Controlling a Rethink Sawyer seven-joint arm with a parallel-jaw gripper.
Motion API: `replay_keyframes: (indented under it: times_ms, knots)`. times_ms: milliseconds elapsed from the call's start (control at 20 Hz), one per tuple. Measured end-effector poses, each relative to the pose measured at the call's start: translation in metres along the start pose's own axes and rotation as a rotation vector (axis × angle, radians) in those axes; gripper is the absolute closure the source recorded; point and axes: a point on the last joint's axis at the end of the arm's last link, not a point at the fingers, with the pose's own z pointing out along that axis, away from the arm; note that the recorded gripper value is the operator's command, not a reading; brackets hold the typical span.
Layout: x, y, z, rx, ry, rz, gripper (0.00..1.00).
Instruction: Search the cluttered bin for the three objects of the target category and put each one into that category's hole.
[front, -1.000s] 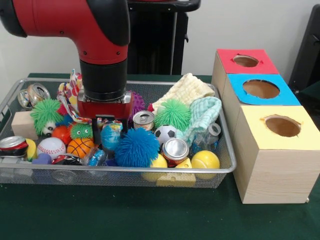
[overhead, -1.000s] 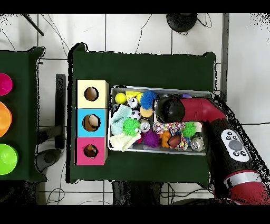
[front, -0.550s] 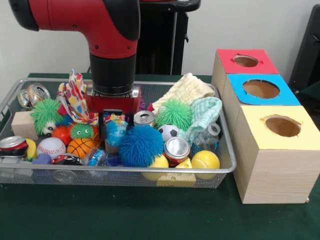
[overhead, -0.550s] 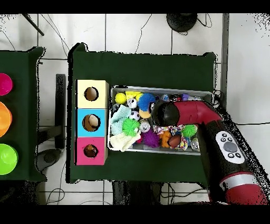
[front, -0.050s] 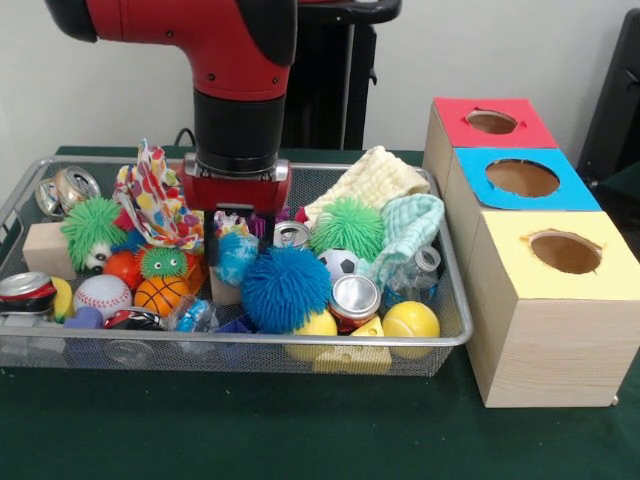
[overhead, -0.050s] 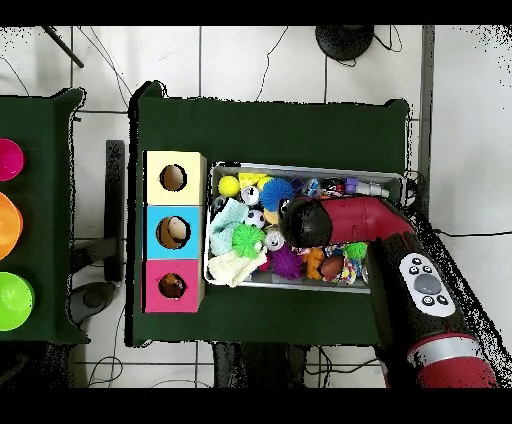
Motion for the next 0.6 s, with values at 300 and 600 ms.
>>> replay_keyframes:
  times_ms: [300,600]
  knots:
    - [0.009,0.006,-0.007,0.018,0.006,-0.016,0.00]
    - [0.028,0.014,-0.016,0.038,0.041,-0.029,0.00]
